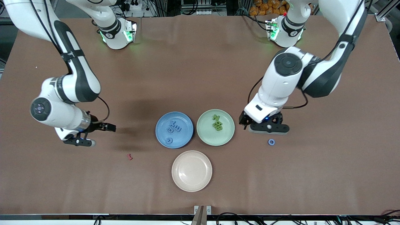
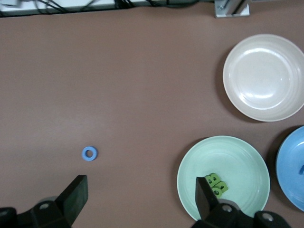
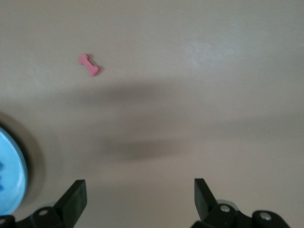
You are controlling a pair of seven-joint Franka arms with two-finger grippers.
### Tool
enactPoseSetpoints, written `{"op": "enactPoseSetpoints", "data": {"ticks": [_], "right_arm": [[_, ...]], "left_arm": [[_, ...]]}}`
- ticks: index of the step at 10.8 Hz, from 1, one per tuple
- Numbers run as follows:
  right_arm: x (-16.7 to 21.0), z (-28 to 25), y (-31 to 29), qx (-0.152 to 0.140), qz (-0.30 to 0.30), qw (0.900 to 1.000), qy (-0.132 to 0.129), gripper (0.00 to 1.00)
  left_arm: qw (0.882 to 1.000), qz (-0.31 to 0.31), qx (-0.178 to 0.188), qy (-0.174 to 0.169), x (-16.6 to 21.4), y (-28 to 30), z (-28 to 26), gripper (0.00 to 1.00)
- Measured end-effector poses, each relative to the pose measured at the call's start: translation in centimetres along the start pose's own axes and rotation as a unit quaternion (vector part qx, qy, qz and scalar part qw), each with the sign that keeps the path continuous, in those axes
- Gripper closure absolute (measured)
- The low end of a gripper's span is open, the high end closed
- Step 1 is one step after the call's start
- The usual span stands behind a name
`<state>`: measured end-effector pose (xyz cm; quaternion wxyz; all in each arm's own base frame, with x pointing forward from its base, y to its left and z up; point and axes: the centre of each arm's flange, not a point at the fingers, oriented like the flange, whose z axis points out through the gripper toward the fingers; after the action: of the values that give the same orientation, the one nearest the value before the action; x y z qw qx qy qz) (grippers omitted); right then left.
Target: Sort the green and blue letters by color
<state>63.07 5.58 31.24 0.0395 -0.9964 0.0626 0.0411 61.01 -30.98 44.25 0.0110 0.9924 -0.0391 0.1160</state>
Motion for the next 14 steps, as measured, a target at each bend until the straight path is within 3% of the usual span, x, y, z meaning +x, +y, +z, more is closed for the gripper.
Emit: {"op": "enactPoseSetpoints", "data": {"ticks": [2, 6, 10, 14], "right_arm": [[-1.3, -3.1, 1.4, -0.011, -0.016, 1.000, -0.007, 0.00], [-5.0, -11.1, 0.4, -0.028, -0.033, 0.999, -0.010, 0.00], [-6.5, -17.5, -0.7, -0.036, -0.044, 0.998, -0.024, 0.00], [-8.7, -29.2, -0.7, -0.033, -0.066, 0.997, -0.001, 0.00]], "left_arm": [[0.999, -0.045, -0.021, 0.005, 1.0, -2.9, -3.9, 0.00], [0.997, -0.059, 0.042, -0.010, 0.6, -10.6, -11.3, 0.00], [0.996, -0.085, 0.009, -0.035, -0.3, -18.7, -16.5, 0.00], [0.992, -0.114, -0.006, -0.061, -1.9, -23.3, -19.3, 0.00]]}}
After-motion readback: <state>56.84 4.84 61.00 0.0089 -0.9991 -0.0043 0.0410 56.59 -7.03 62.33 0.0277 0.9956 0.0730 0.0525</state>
